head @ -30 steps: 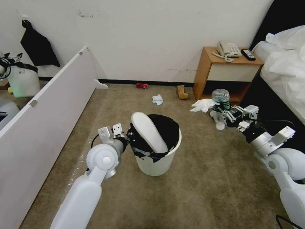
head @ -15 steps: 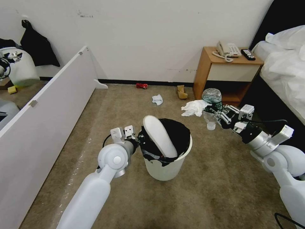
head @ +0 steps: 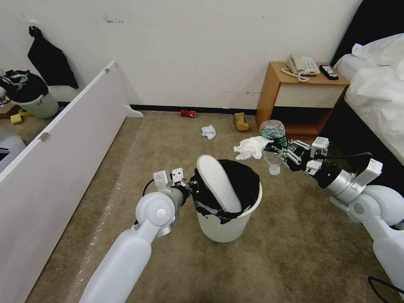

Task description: Pick up the trash bin and place the garbage on the floor into it.

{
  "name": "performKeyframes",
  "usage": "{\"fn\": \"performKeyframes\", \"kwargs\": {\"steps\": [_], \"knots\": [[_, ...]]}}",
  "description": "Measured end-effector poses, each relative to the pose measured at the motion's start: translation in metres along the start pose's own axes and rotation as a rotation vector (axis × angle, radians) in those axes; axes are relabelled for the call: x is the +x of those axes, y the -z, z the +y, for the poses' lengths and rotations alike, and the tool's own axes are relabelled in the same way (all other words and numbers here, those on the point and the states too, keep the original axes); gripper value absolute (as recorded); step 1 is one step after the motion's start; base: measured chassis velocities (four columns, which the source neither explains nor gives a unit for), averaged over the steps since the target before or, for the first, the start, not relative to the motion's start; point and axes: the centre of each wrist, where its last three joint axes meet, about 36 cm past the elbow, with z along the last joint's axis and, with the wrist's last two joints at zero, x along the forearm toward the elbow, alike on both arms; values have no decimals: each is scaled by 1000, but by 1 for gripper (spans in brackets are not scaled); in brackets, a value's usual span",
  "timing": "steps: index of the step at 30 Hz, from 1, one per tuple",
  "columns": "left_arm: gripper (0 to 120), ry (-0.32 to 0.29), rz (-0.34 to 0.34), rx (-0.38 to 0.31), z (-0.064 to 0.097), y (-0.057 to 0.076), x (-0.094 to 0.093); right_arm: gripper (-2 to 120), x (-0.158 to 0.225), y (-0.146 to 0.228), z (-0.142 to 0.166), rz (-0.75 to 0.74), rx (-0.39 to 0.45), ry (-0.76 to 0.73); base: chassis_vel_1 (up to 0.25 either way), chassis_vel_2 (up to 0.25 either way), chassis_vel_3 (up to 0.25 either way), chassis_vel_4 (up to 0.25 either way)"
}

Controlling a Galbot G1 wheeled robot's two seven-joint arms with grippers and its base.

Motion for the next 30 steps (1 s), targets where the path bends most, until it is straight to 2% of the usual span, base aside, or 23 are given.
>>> {"fn": "performKeyframes", "kwargs": {"steps": [5,12,18,30], "knots": [[4,-29,3,-3,-4,1,-4,19,1,-2,0,5,-4,8,0,0,0,0],[4,-82,13,-20,-25,2,-18,19,7,-4,-1,14,-6,7,0,0,0,0],[4,-105,20,-38,-35,5,-27,19,10,-4,-3,22,-1,2,0,0,0,0],[4,-138,19,-41,-42,7,-30,19,15,-12,-8,48,-2,-18,0,0,0,0]]}}
